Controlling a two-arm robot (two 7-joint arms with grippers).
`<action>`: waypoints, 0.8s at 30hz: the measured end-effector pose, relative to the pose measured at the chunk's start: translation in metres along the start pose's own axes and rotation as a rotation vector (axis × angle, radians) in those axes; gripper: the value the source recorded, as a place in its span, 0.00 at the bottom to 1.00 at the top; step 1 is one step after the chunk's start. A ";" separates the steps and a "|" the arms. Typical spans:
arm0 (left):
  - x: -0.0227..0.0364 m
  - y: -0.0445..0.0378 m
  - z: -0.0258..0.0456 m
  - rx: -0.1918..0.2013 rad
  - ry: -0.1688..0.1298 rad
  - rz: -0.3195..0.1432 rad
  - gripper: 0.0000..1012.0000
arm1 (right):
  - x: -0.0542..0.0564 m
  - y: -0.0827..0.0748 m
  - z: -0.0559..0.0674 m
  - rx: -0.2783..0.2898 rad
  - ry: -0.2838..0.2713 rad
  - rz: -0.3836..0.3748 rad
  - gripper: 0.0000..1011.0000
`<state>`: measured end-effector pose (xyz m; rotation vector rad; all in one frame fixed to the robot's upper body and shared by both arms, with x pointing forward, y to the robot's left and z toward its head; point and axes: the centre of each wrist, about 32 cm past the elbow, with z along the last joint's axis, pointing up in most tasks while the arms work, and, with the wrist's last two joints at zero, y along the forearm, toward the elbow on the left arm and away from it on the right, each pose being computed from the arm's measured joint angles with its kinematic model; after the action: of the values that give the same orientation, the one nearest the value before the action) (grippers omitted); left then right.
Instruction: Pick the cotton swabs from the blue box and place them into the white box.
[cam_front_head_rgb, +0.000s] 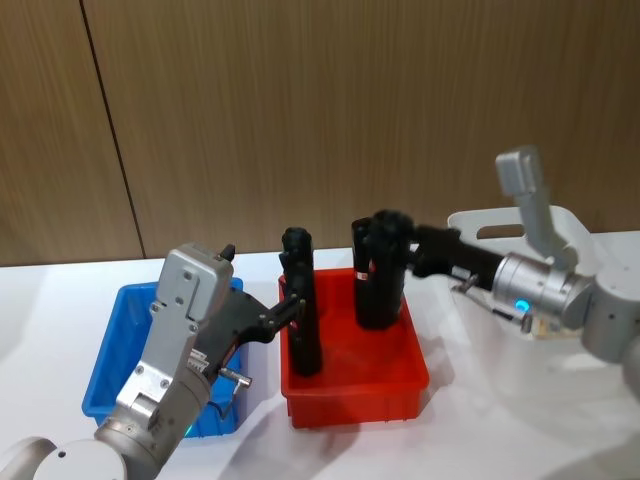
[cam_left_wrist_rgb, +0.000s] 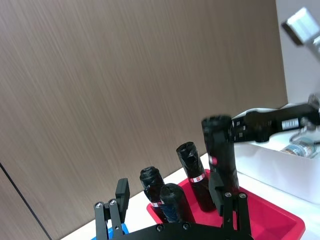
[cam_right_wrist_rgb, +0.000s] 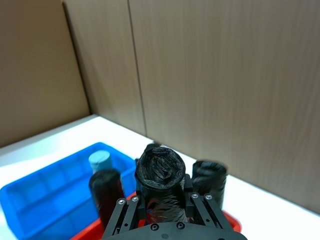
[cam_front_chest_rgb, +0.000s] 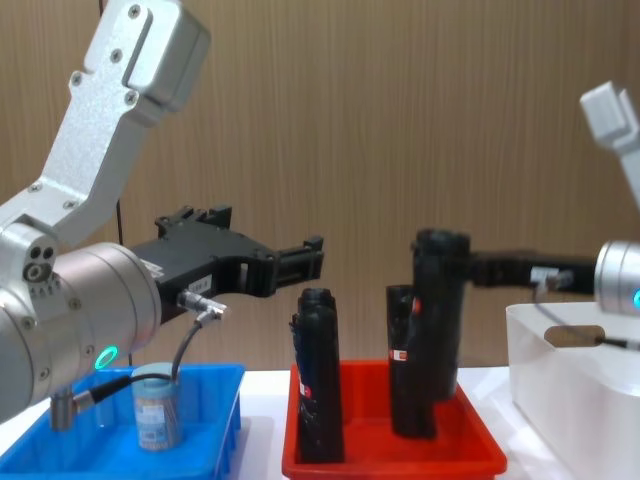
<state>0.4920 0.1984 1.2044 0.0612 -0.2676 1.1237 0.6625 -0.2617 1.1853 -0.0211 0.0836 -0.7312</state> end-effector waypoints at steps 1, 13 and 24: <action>0.0000 0.0000 0.0000 0.000 0.000 0.000 0.99 | 0.000 0.000 0.000 0.000 0.000 0.000 0.39; 0.0000 0.0000 0.0000 0.000 0.000 0.000 0.99 | 0.004 -0.022 0.045 0.081 -0.046 -0.099 0.36; 0.0000 0.0000 0.0000 0.000 0.000 0.000 0.99 | 0.007 -0.035 0.067 0.106 -0.090 -0.201 0.36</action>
<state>0.4920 0.1984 1.2044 0.0611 -0.2675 1.1236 0.6498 -0.2929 1.2532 0.0392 -0.0444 -0.9336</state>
